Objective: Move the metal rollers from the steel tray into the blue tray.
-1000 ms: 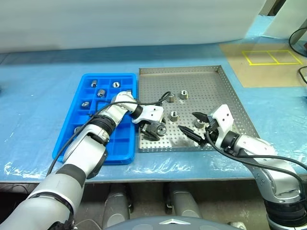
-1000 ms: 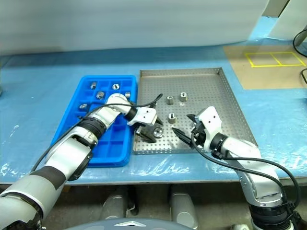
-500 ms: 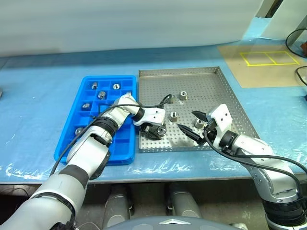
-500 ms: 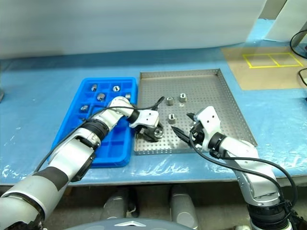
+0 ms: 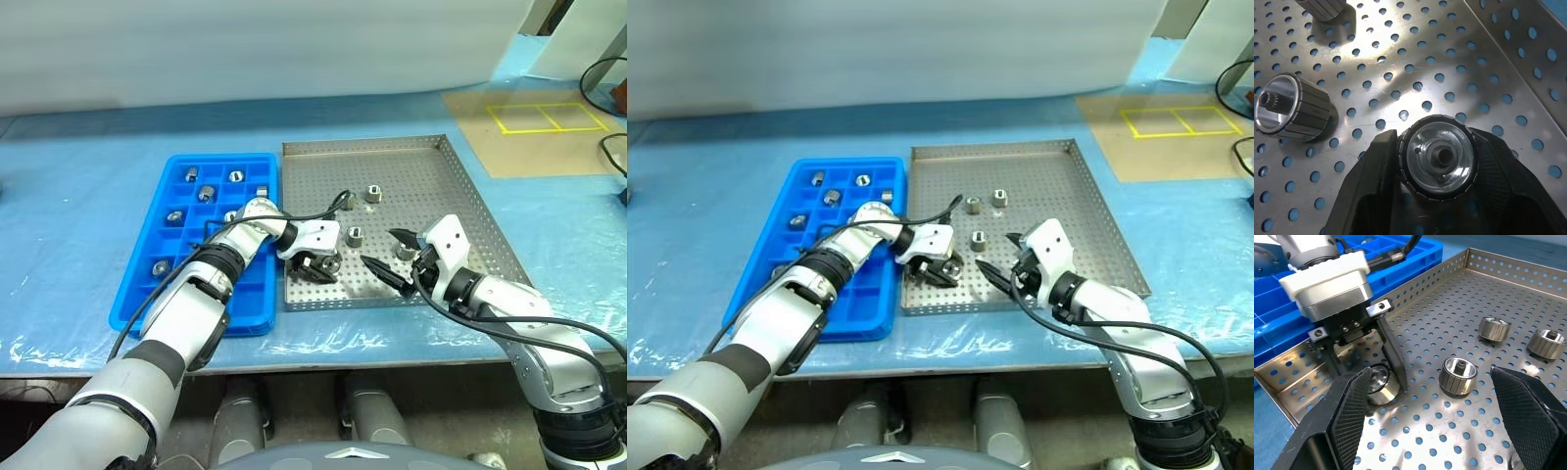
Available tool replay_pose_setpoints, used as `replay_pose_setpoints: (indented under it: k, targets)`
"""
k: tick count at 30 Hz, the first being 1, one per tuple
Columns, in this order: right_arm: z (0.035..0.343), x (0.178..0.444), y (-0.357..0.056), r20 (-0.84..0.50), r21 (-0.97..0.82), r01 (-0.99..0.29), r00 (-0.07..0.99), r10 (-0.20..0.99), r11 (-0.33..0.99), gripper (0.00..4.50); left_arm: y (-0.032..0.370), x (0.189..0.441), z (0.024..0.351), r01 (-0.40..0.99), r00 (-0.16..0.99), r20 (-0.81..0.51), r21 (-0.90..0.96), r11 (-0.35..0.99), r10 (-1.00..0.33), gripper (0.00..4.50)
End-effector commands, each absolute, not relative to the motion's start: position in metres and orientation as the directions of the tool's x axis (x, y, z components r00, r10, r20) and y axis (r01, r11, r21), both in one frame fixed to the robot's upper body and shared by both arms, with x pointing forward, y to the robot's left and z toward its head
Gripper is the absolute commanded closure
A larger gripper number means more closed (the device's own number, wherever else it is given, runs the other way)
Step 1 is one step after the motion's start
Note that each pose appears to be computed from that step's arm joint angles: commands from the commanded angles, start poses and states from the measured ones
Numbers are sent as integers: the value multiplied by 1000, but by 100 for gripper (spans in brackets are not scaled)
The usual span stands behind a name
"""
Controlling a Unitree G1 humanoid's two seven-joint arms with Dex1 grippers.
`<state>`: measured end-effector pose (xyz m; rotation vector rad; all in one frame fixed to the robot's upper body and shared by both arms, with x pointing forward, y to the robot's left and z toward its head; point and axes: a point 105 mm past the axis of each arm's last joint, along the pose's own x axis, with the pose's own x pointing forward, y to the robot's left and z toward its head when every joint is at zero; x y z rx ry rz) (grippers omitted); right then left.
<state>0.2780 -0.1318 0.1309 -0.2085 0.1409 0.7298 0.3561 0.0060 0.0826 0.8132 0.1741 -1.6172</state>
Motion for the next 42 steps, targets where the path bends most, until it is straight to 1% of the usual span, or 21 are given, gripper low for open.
replay_pose_setpoints:
  k: [1,2,3,5,7,9,12,15,17,21,27,28,36,39,42]
  targets:
    - [142,280,-126,-158,-165,-687,727,668,708,46,0,371,124,891,104,-441,440,-114,-891,263]
    - [142,280,-126,-158,-164,-690,724,671,705,46,0,373,131,883,116,-419,458,-99,-900,263]
    - [142,281,-126,-159,-167,-692,722,673,703,46,1,378,142,876,152,-385,479,-57,-910,263]
    - [146,284,-123,-149,-168,-709,705,694,684,46,12,379,168,862,170,-316,507,-15,-933,263]
    - [149,287,-118,-144,-176,-733,680,719,658,46,27,376,181,859,176,-288,512,4,-941,263]
    - [151,291,-111,-152,-187,-767,640,753,614,46,45,375,184,866,227,-263,496,71,-938,263]
    - [152,299,-104,-158,-197,-799,598,786,568,46,65,374,180,883,288,-252,444,154,-924,263]
    - [158,310,-86,-144,-203,-846,525,839,494,46,91,370,182,871,378,-199,407,275,-904,263]
    - [160,313,-76,-137,-202,-867,485,864,455,46,100,368,185,858,421,-175,393,329,-890,263]
    - [163,317,-45,-128,-207,-921,358,925,328,46,127,364,181,804,545,-162,379,458,-823,263]
    - [166,324,-21,-112,-206,-950,260,959,233,46,160,354,162,722,676,-178,354,595,-715,263]
    - [167,324,-18,-110,-204,-954,246,963,221,46,163,352,158,717,684,-180,346,606,-707,263]
    - [162,323,-14,-120,-196,-964,207,971,181,46,185,344,144,663,746,-206,326,674,-634,263]
    - [158,322,-14,-125,-189,-965,205,971,179,46,190,350,143,621,782,-190,325,714,-593,263]
    - [156,323,-14,-128,-189,-964,211,969,185,46,185,359,140,604,795,-196,341,720,-574,263]
